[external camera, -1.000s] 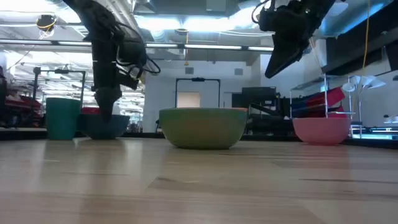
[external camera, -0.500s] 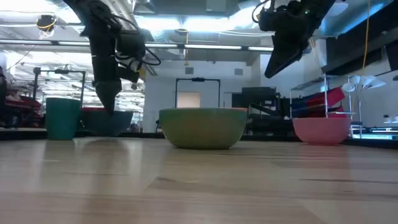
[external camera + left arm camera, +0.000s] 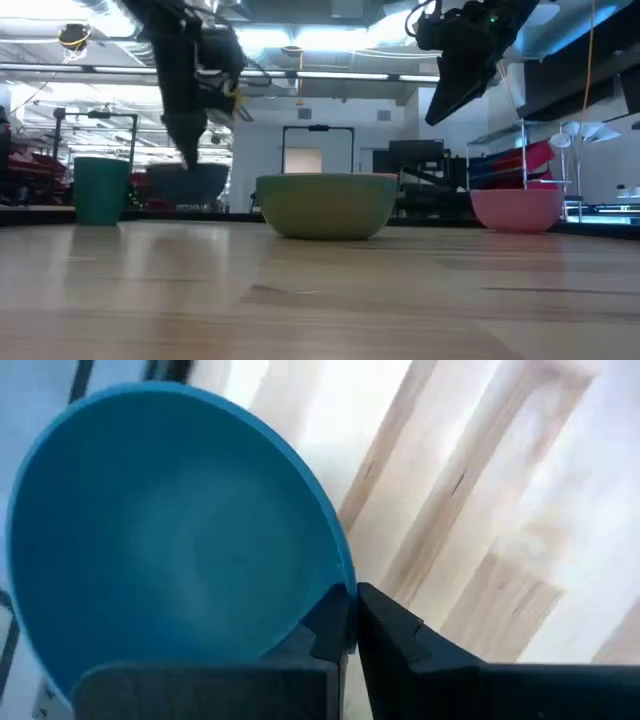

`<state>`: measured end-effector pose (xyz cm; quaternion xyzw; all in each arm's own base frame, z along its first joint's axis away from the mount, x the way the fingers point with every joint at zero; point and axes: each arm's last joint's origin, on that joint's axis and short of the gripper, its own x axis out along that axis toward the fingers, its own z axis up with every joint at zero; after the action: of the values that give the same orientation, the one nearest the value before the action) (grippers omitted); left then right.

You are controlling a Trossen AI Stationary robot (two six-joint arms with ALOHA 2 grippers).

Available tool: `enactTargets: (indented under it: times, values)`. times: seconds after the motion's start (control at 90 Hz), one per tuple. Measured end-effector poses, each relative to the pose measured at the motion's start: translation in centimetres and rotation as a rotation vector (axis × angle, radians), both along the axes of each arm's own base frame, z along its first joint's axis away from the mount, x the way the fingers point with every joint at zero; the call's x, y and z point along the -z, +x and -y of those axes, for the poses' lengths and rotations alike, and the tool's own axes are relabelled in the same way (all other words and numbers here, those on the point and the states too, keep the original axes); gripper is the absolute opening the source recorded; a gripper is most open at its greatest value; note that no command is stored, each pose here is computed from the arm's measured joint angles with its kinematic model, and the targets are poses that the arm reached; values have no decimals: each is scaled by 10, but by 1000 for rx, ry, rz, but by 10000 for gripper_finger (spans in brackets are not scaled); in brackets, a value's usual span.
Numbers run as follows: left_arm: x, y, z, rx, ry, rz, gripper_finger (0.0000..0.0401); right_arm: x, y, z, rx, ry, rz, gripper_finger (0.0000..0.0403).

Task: Nest bowls inside each other
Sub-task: Stack the blue bowl on top of the orange bowl

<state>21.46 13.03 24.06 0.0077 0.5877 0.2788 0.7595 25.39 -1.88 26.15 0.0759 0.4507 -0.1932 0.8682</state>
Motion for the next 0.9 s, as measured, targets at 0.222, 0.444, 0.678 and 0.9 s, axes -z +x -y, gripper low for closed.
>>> enactTargets:
  times: [0.222, 0.444, 0.678, 0.9]
  values:
    - [-23, 8, 7, 36, 10, 21, 0, 0, 0, 0, -1, 0, 0, 81]
    - [-21, 1, 8, 43, -24, -56, 0, 0, 0, 0, -3, -1, -1, 81]
    - [-22, 11, 27, 124, -85, -25, 0, 0, -1, 0, 1, -9, -8, 81]
    - [-43, 34, 58, 254, -51, 98, 0, 1, -2, 0, 9, -18, -27, 80]
